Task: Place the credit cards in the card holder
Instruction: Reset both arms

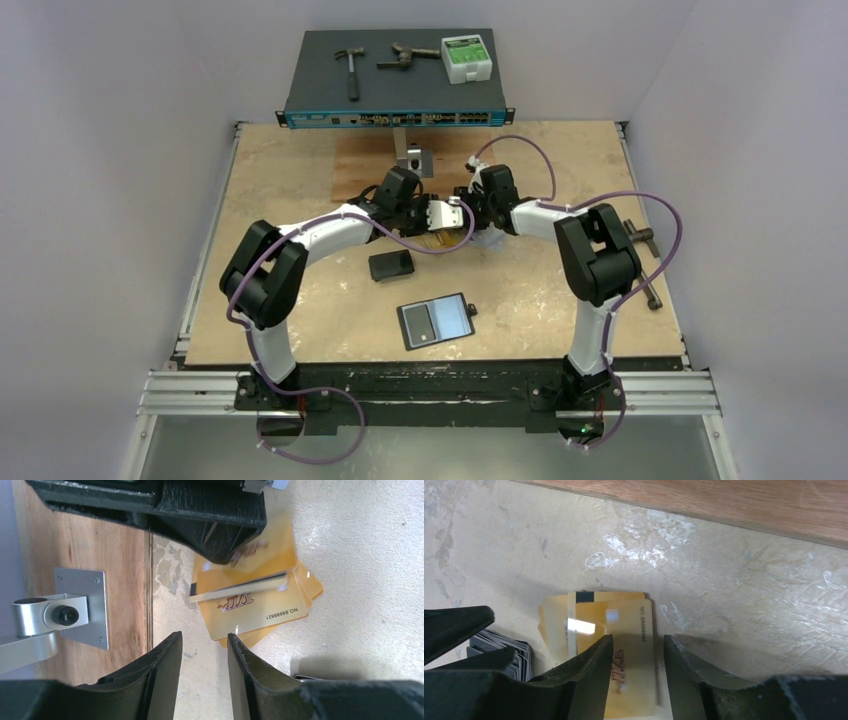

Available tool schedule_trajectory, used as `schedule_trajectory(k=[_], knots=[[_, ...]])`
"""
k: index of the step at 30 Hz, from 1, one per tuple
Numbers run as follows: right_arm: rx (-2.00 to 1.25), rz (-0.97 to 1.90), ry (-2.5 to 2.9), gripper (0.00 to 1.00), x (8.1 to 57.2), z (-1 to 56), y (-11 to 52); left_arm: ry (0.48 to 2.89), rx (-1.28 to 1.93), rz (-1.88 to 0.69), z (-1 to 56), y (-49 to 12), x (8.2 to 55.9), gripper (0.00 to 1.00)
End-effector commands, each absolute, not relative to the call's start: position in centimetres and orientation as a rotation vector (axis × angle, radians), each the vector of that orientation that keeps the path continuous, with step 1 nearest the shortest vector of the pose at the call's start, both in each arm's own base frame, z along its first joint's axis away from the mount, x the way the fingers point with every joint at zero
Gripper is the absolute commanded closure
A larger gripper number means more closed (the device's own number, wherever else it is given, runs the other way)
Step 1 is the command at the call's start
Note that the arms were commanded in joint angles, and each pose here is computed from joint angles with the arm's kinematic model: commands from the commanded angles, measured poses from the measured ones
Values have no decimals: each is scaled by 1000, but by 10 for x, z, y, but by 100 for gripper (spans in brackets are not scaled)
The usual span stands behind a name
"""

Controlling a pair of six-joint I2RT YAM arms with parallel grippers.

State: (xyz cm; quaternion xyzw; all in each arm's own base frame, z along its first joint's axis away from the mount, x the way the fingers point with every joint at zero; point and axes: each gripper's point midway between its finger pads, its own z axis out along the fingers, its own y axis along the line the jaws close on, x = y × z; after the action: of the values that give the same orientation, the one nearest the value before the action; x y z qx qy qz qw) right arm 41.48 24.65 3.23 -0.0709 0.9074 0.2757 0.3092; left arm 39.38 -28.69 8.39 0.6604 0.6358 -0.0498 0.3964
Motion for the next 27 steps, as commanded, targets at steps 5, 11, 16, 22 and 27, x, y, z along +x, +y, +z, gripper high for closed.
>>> schedule_trajectory(k=[5, 11, 16, 22, 27], knots=[[-201, 750, 2414, 71, 410, 32, 243, 1573, 1613, -126, 105, -295, 405, 62], [-222, 826, 2389, 75, 403, 43, 250, 1578, 1612, -136, 103, -296, 404, 62], [-260, 888, 2385, 50, 394, 51, 258, 1579, 1609, -136, 103, -296, 404, 63], [-339, 886, 2390, 36, 385, 56, 268, 1582, 1612, -137, 99, -295, 404, 63], [-432, 796, 2437, 35, 378, 48, 273, 1586, 1613, -127, 96, -294, 406, 63]])
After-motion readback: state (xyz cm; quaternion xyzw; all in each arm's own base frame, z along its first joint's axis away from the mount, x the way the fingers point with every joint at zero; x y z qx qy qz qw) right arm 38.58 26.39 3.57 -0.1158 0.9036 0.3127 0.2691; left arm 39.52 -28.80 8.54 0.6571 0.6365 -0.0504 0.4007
